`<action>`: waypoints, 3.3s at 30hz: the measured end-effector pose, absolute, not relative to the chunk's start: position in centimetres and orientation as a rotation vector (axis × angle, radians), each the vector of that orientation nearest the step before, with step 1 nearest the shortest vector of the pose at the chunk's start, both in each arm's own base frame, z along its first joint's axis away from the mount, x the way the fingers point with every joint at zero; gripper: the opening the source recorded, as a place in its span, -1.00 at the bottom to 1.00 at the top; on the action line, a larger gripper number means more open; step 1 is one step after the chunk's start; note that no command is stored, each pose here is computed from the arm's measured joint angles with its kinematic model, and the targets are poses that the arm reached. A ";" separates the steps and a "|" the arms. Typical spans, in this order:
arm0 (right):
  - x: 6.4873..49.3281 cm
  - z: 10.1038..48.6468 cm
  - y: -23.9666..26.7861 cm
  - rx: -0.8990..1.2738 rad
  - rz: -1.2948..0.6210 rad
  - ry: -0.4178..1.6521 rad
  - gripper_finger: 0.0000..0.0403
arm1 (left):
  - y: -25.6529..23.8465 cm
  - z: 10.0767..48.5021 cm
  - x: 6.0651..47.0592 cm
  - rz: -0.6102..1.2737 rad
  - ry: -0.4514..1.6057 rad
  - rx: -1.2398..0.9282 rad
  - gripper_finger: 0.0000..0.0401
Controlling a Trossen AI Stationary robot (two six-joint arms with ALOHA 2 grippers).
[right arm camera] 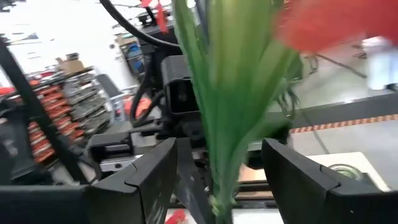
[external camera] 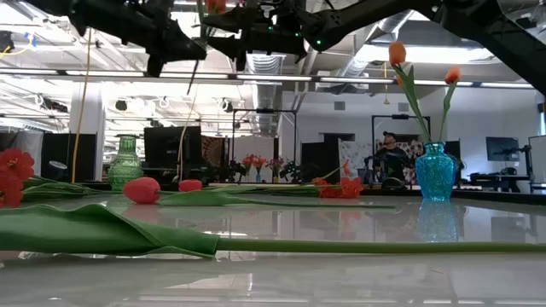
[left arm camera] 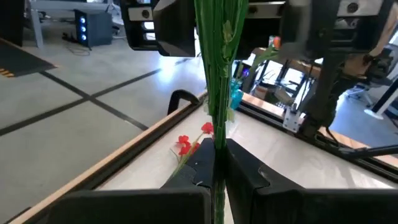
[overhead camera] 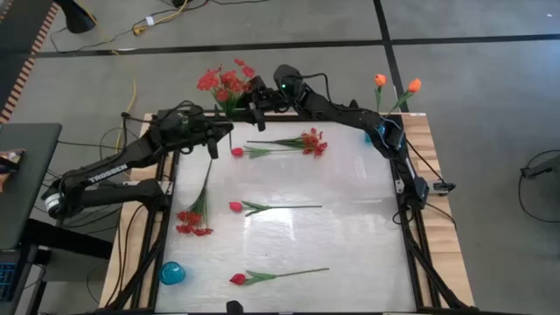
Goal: Sort flowers into vase by color
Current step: Put the right red flowers into the green vase
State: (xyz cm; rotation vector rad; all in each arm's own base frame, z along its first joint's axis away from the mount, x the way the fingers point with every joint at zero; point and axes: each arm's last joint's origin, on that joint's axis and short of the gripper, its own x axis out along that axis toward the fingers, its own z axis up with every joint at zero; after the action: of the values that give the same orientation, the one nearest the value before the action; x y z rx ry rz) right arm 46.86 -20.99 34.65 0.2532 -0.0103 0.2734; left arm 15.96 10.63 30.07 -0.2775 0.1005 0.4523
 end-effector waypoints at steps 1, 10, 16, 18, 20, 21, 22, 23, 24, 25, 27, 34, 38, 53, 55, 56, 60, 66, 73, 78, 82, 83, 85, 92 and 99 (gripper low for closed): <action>46.7 34.6 -21.2 0.253 0.291 -0.006 0.29 | 10.7 29.9 16.2 0.464 0.110 -0.280 -0.98; 46.3 34.8 -21.4 0.257 0.344 0.012 0.26 | 10.6 29.3 16.9 0.485 0.138 -0.296 -0.98; 46.5 34.7 -21.0 0.256 0.351 0.017 -0.05 | 10.4 29.3 17.0 0.472 0.137 -0.310 -0.97; 46.5 34.7 -21.0 0.256 0.352 0.018 -0.22 | 10.3 29.3 17.1 0.465 0.138 -0.310 -0.96; 46.5 34.7 -21.0 0.256 0.352 0.018 -0.41 | 10.3 29.3 17.1 0.471 0.138 -0.309 -0.92; 46.5 34.7 -21.0 0.257 0.352 0.020 -0.52 | 10.3 29.3 17.1 0.478 0.140 -0.309 -0.89; 46.5 34.7 -21.0 0.258 0.351 0.022 -0.62 | 10.4 29.3 17.1 0.482 0.143 -0.310 -0.85; 46.5 34.7 -21.0 0.258 0.351 0.022 -0.71 | 10.4 29.3 17.1 0.482 0.144 -0.306 -0.80; 46.5 34.7 -21.0 0.256 0.357 0.023 -0.80 | 10.4 29.3 17.0 0.481 0.145 -0.297 -0.74; 46.5 34.7 -20.9 0.255 0.371 0.024 -0.85 | 10.3 29.3 17.0 0.479 0.144 -0.292 -0.68; 46.4 34.7 -20.9 0.258 0.382 0.030 -0.85 | 10.2 29.5 16.8 0.478 0.136 -0.285 -0.56; 46.4 34.2 -20.8 0.294 0.391 0.079 -0.82 | 9.5 30.8 15.7 0.476 0.061 -0.261 -0.20; 46.5 34.3 -20.7 0.287 0.381 0.067 -0.84 | 9.5 30.9 15.6 0.476 0.052 -0.268 -0.11; 47.1 34.4 -19.6 0.257 0.375 0.053 -0.83 | 9.8 31.4 16.6 0.368 -0.004 -0.307 -0.10; 47.0 34.4 -19.8 0.258 0.368 0.052 -0.83 | 9.6 31.7 16.4 0.366 -0.014 -0.291 -0.11; 47.0 34.4 -19.9 0.260 0.368 0.052 -0.83 | 9.6 31.7 16.3 0.367 -0.012 -0.289 -0.12; 47.0 34.4 -19.9 0.260 0.366 0.051 -0.83 | 9.6 31.5 16.3 0.374 0.004 -0.294 -0.18; 47.0 34.4 -19.7 0.259 0.371 0.050 -0.83 | 9.7 31.4 16.3 0.418 0.007 -0.295 -0.36; 47.1 34.4 -19.7 0.260 0.368 0.050 -0.77 | 9.8 31.5 16.2 0.440 0.000 -0.292 -0.79; 47.1 34.4 -19.7 0.260 0.368 0.050 -0.69 | 9.8 31.5 16.3 0.439 0.000 -0.288 -0.96; 47.0 34.4 -19.8 0.260 0.387 0.051 -0.54 | 9.8 31.5 16.3 0.440 0.000 -0.287 -0.99; 47.0 34.4 -19.8 0.261 0.391 0.051 -0.48 | 9.8 31.5 16.3 0.442 0.000 -0.287 -0.99; 47.0 34.4 -19.8 0.260 0.393 0.051 -0.33 | 9.8 31.5 16.2 0.447 0.000 -0.288 -0.99; 46.3 34.4 -21.2 0.363 0.396 0.073 0.29 | 9.9 31.5 16.2 0.471 -0.001 -0.277 -1.00; 44.8 34.4 -23.6 0.522 0.449 0.124 0.51 | 10.2 31.5 16.0 0.621 -0.006 -0.228 -1.00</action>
State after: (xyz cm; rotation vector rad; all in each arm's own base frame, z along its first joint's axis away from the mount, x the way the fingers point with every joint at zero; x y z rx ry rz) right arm 44.75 -23.63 34.38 0.5217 0.1243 0.4486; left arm 15.97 10.22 31.46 -0.2279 -0.0058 0.6209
